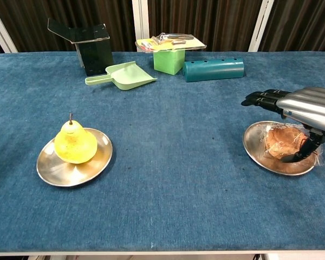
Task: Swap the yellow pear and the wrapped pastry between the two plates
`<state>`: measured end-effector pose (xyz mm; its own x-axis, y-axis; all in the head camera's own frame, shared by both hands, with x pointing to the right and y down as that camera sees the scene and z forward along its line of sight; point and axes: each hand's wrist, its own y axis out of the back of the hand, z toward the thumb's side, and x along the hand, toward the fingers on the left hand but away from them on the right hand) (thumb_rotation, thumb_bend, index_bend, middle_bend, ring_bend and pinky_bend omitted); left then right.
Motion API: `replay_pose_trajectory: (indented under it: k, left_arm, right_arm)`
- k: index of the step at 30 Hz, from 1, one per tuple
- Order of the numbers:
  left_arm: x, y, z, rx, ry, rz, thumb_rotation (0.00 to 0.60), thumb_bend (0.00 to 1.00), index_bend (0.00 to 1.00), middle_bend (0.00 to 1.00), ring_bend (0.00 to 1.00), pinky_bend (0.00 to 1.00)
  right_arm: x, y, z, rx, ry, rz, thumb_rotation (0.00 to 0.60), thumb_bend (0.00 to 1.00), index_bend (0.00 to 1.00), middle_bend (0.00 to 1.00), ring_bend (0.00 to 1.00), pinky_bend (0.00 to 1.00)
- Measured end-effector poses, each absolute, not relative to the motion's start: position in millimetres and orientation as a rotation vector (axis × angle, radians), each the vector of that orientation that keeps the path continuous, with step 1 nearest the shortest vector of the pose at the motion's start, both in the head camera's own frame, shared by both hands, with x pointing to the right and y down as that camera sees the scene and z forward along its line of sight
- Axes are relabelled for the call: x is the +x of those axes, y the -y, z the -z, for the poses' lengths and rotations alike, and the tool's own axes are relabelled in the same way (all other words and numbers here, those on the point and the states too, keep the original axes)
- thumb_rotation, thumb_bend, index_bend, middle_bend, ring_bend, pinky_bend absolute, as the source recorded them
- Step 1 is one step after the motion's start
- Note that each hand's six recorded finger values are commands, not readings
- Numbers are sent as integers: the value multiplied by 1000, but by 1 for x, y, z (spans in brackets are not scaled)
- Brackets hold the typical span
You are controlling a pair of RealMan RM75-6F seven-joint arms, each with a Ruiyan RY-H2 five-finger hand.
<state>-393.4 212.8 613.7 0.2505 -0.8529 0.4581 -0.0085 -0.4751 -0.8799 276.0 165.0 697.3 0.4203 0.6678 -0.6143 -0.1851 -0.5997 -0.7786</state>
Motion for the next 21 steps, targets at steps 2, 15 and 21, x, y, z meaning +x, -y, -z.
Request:
replay_pose_trajectory:
  k: [2, 15, 21]
  left_arm:
    - [-395, -213, -612, -1718, -805, 1324, 600, 0, 129, 97, 84, 325]
    - [-445, -236, -593, -1673, -908, 1433, 600, 18, 74, 0, 0, 43]
    - [-463, -250, -591, -1657, -981, 1471, 600, 29, 74, 0, 0, 41]
  right_arm:
    - [278, -166, -694, -1850, 414, -1294, 600, 166, 0, 0, 0, 124]
    - [343, -196, -622, -1639, 656, -1300, 599, 145, 0, 0, 0, 0]
    - [419, -258, -576, -1415, 857, -1475, 599, 145, 0, 0, 0, 0]
